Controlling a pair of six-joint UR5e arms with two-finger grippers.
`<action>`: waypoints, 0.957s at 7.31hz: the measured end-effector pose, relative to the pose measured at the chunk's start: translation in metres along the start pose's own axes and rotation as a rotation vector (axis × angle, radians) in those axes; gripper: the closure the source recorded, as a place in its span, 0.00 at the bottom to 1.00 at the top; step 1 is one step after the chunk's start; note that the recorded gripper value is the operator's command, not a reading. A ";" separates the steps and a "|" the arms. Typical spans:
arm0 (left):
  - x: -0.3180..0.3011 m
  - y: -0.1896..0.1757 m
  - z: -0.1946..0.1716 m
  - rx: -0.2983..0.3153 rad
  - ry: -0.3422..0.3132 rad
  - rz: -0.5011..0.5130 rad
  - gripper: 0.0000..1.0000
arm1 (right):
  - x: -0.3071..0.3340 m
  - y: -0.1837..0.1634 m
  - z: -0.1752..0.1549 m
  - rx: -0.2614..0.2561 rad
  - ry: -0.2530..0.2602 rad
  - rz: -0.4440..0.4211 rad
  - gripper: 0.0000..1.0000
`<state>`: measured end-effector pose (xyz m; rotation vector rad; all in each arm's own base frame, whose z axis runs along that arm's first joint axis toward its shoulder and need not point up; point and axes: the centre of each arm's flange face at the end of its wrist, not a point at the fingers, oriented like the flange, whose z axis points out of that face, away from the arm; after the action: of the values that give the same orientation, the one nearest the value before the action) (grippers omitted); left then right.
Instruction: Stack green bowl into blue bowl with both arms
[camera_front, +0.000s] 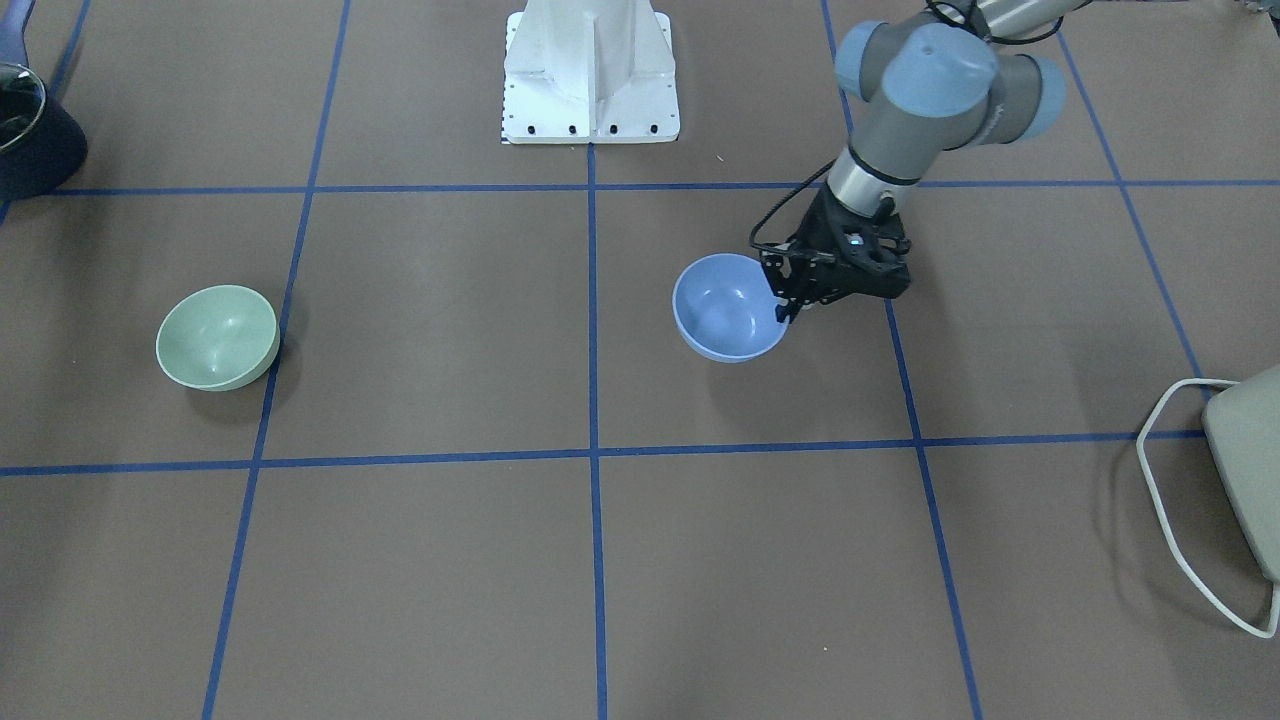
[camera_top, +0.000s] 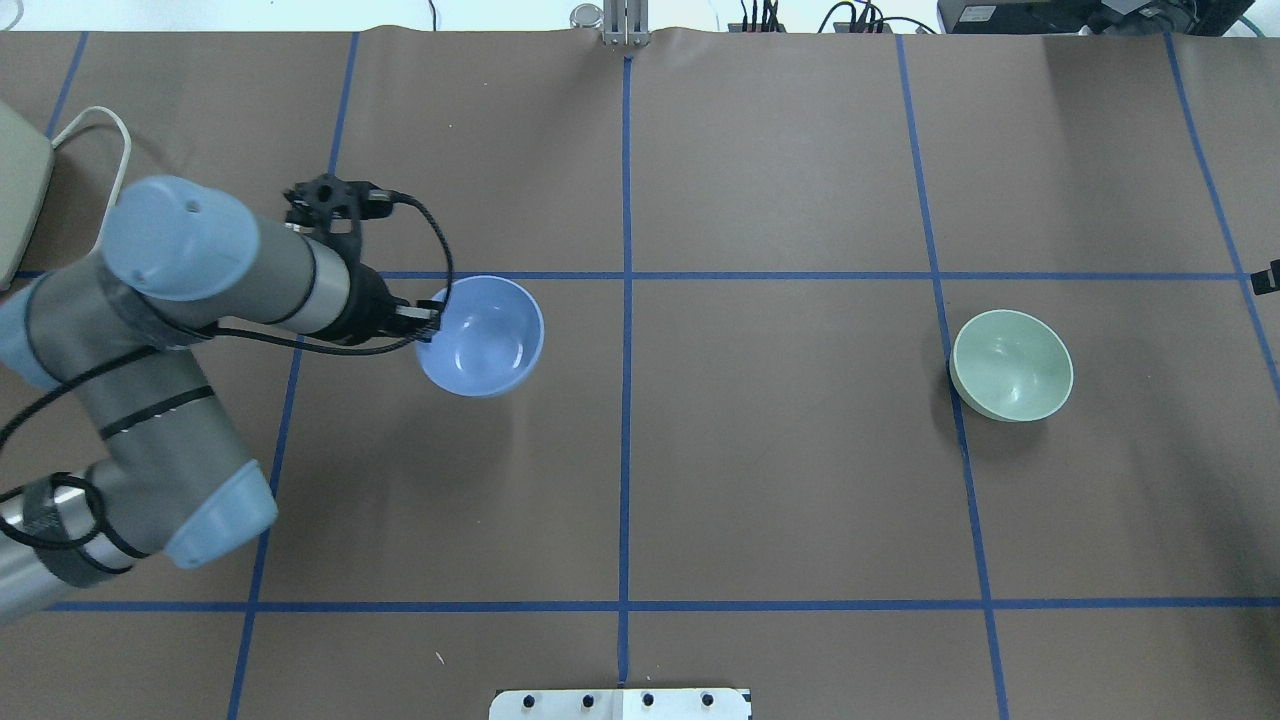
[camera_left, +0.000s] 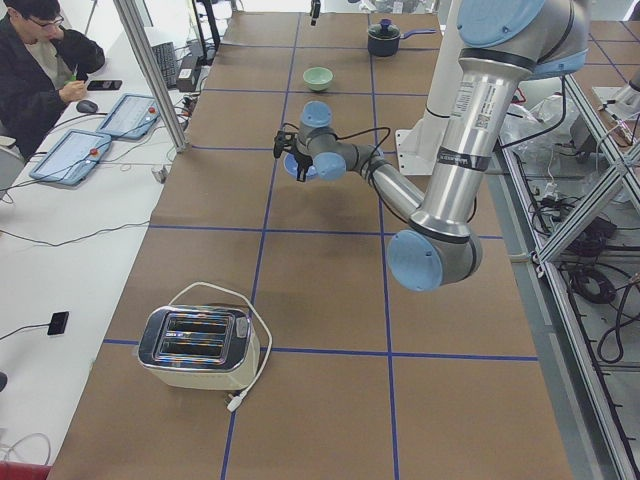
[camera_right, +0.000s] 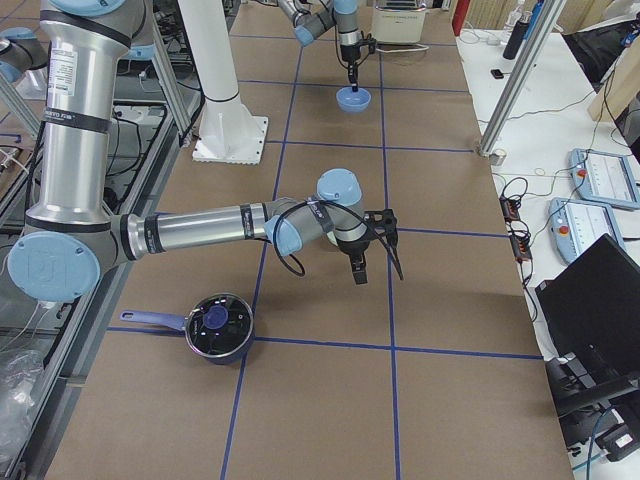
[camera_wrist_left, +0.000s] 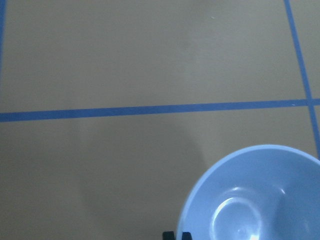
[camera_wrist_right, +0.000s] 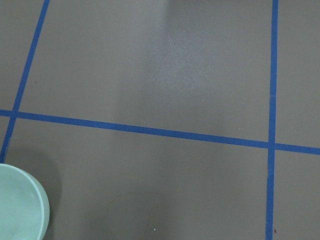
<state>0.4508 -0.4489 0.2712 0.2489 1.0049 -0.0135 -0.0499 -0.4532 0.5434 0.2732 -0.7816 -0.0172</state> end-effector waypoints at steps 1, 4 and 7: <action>0.047 0.005 0.023 0.007 -0.006 -0.013 1.00 | 0.000 -0.001 0.001 0.000 0.000 0.001 0.00; 0.110 0.031 0.067 0.020 -0.030 0.006 1.00 | 0.000 -0.001 0.001 0.000 0.001 0.003 0.00; 0.112 0.035 0.072 0.020 -0.037 0.010 0.02 | 0.000 -0.001 0.001 0.000 0.001 0.003 0.00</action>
<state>0.5751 -0.4190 0.2215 0.2717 0.9671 -0.0187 -0.0503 -0.4548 0.5439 0.2718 -0.7815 -0.0142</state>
